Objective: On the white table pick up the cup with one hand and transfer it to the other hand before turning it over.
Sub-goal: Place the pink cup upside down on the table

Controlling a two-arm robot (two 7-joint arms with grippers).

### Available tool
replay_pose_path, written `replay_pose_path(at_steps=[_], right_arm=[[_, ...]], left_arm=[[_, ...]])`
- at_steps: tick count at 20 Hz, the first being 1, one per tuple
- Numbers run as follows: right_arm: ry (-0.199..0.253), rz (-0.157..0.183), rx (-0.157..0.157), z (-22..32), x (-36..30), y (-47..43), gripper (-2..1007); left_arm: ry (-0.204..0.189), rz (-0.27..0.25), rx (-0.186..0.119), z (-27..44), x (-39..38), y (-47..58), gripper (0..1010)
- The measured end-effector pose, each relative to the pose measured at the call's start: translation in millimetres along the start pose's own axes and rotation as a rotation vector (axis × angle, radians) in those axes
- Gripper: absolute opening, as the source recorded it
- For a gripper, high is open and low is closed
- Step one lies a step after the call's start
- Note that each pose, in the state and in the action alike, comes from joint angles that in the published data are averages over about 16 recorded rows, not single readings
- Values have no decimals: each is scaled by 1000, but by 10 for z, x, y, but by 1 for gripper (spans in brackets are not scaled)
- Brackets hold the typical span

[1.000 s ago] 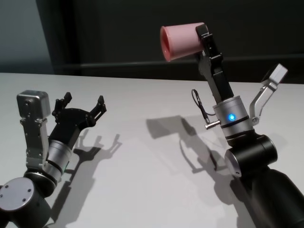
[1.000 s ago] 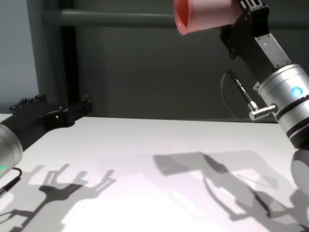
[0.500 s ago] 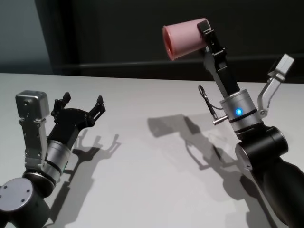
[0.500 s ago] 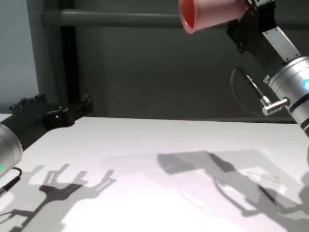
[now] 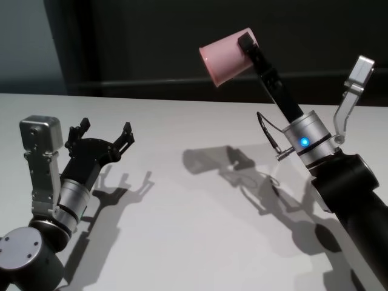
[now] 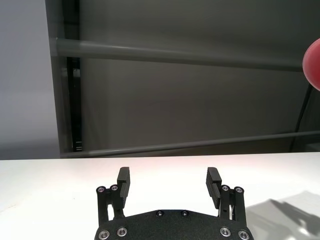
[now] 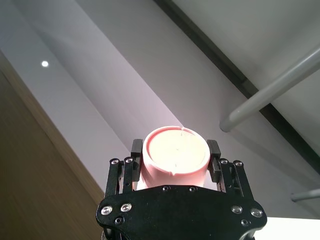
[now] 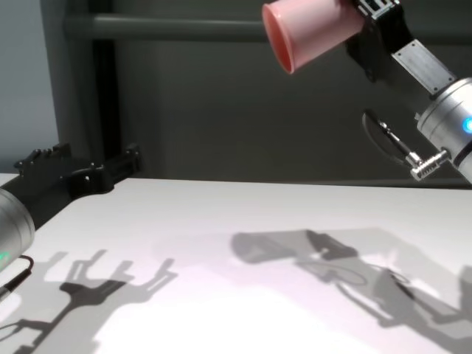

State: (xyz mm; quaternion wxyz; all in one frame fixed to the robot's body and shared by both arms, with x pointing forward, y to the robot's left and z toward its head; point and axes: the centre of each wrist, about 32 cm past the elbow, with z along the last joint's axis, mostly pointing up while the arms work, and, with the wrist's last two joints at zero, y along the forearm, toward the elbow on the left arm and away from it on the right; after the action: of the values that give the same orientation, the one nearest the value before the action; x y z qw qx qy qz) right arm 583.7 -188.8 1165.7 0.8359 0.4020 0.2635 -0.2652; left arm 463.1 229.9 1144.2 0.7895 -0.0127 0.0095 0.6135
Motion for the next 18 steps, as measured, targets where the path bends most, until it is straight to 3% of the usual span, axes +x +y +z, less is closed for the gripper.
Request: replay_pose_path(at_steps=[8, 18], right_arm=[[-172, -36, -87, 26, -48, -14, 737], [-370, -68, -166, -19, -121, -16, 737]], left_arm=[[0, 0, 0, 0, 0, 0, 1003], [0, 0, 0, 0, 0, 0, 1003]])
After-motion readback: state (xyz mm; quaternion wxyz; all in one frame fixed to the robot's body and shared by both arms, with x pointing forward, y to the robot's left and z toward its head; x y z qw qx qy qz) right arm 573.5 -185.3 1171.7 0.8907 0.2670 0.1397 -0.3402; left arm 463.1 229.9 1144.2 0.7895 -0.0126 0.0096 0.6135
